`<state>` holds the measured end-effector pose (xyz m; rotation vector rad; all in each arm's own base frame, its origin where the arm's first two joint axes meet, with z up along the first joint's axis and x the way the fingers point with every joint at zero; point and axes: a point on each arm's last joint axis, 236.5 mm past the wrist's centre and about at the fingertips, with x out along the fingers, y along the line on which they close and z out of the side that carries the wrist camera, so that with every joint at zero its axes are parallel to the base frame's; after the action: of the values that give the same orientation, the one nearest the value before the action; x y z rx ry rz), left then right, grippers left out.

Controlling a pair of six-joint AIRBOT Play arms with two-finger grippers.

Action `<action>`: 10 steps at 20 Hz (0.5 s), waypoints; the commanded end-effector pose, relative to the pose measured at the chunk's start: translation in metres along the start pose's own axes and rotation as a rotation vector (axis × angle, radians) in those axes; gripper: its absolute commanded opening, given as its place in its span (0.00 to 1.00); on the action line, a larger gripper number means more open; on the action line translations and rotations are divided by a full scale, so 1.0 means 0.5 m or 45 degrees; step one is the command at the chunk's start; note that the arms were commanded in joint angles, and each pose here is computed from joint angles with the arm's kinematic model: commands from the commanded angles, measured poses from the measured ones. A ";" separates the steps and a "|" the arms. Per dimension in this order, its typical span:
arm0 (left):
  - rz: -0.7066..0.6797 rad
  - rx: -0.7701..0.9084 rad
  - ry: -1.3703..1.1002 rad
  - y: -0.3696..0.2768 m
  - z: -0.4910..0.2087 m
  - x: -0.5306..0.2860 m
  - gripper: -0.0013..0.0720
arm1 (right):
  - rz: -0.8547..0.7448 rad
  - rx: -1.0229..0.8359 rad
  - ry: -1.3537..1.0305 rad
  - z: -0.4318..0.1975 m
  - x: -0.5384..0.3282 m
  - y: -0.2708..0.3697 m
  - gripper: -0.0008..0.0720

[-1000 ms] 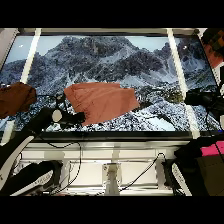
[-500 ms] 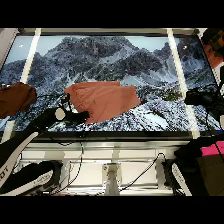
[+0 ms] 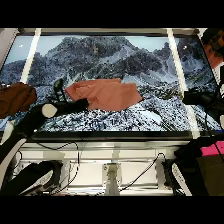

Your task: Fold the clothes and pants, and hang the long-sleeved shirts on hangers.

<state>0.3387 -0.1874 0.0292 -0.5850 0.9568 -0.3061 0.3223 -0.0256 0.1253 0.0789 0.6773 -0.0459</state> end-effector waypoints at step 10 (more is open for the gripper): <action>-0.355 0.072 -0.550 -0.180 0.164 -0.245 0.04 | 0.665 -0.358 0.188 -0.109 0.012 0.214 0.43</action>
<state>0.3437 -0.1745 0.1827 -0.6718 0.4988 -0.4191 0.3083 0.0512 0.0815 0.0465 0.8255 0.3503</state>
